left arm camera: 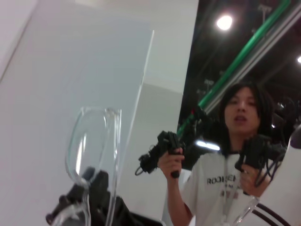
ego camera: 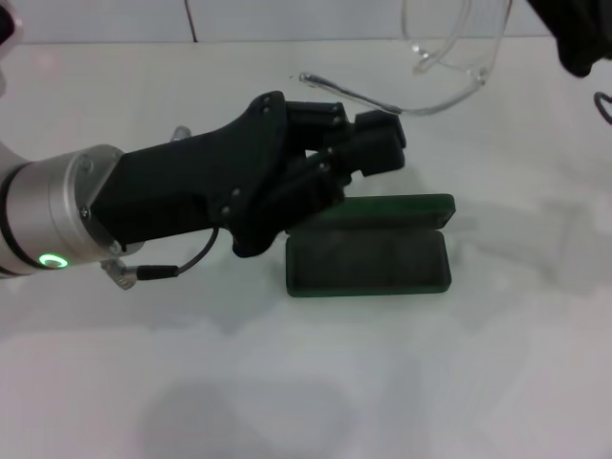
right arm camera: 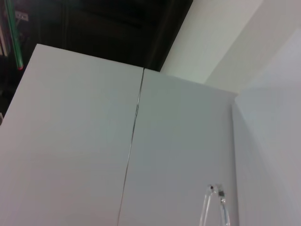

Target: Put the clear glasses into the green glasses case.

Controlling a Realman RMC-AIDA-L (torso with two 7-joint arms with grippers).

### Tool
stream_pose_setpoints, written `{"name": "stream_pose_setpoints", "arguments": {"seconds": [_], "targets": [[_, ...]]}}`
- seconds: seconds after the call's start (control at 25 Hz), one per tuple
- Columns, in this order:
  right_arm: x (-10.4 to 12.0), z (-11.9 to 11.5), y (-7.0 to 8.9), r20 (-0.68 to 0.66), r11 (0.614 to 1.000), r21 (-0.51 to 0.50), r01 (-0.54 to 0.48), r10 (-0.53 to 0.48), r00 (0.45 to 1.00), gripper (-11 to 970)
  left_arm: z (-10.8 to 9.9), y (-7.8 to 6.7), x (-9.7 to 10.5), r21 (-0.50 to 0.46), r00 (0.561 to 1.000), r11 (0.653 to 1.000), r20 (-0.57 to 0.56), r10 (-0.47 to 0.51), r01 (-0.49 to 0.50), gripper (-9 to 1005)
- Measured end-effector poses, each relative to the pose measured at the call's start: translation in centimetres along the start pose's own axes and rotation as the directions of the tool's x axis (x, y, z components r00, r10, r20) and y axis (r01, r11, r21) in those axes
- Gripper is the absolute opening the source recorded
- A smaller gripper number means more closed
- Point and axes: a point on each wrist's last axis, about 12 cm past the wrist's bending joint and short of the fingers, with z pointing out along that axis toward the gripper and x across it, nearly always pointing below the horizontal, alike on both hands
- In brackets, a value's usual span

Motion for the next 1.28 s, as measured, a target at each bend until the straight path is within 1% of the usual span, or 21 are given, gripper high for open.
{"name": "stream_pose_setpoints", "arguments": {"seconds": [0.24, 0.4, 0.52, 0.84, 0.92, 1.08, 1.16, 1.28], "targets": [[0.1, -0.2, 0.2, 0.002, 1.000, 0.000, 0.013, -0.013, 1.000, 42, -0.2, -0.2, 0.2, -0.008, 1.000, 1.000, 0.005, -0.014, 0.014, 110], [-0.2, -0.5, 0.4, 0.016, 1.000, -0.005, 0.021, -0.021, 1.000, 42, -0.5, -0.3, 0.9, -0.017, 0.999, 0.999, -0.009, -0.046, 0.046, 110], [-0.6, -1.0, 0.4, 0.035, 0.999, 0.013, 0.036, -0.036, 0.999, 42, -0.7, -0.4, 1.5, -0.025, 0.998, 0.997, -0.016, -0.067, 0.067, 110], [-1.0, -1.6, 0.2, 0.052, 0.997, 0.048, 0.062, -0.065, 0.997, 42, -0.2, -0.7, 2.0, 0.010, 0.997, 0.998, -0.031, -0.065, 0.066, 111], [-0.8, -1.6, 0.2, 0.043, 0.996, 0.054, 0.066, -0.069, 0.997, 42, 0.4, -0.7, 2.0, 0.039, 0.998, 0.998, -0.032, -0.054, 0.056, 111], [-0.1, -1.2, 0.3, 0.020, 0.997, 0.046, 0.054, -0.055, 0.998, 42, 1.2, -0.5, 1.7, 0.068, 0.999, 0.997, -0.021, -0.030, 0.031, 111], [0.4, -0.9, 0.4, 0.011, 0.998, 0.038, 0.043, -0.044, 0.999, 42, 1.3, -0.3, 1.5, 0.070, 1.000, 0.998, -0.009, -0.009, 0.010, 111], [0.8, -0.6, 0.5, 0.002, 0.999, 0.027, 0.029, -0.030, 1.000, 42, 1.2, -0.2, 1.2, 0.045, 0.998, 0.998, 0.039, 0.043, -0.044, 111]]}}
